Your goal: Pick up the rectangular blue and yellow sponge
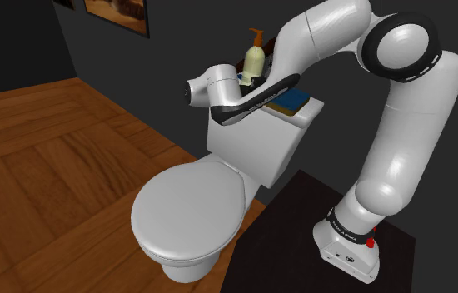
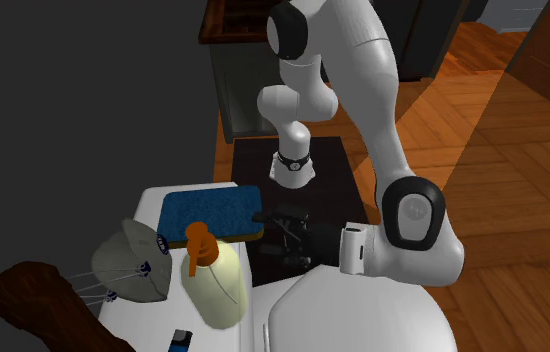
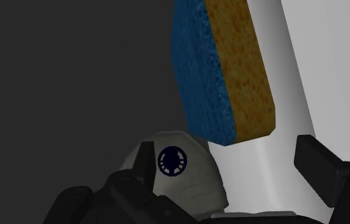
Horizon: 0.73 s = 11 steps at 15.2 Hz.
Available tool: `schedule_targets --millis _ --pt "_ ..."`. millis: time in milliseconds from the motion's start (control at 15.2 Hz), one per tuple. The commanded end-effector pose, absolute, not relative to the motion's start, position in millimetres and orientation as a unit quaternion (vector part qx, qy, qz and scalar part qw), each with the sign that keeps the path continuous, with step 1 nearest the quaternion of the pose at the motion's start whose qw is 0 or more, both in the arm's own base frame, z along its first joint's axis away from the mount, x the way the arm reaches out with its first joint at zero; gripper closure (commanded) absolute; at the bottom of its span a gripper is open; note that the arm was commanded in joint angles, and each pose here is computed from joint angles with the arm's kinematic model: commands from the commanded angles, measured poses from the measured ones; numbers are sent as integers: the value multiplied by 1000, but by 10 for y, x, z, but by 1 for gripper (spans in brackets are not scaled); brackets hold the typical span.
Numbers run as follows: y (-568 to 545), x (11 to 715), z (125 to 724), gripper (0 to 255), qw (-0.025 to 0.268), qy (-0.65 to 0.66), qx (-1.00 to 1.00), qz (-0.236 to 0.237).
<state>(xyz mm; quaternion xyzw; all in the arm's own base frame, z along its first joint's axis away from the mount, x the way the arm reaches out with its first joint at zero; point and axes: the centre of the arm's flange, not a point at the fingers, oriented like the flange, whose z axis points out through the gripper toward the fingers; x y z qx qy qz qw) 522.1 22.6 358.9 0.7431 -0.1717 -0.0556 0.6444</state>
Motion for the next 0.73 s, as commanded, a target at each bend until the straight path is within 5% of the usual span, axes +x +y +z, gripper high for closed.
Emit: schedule_targets --millis 0,132,198,660 --pt "223 5228 3480 0 645 -172 743 -55" --pt "223 5227 3449 0 645 -172 743 -55" --pt "219 5227 3449 255 645 -172 743 -55" --pt "219 5227 3453 255 645 -172 743 -55"
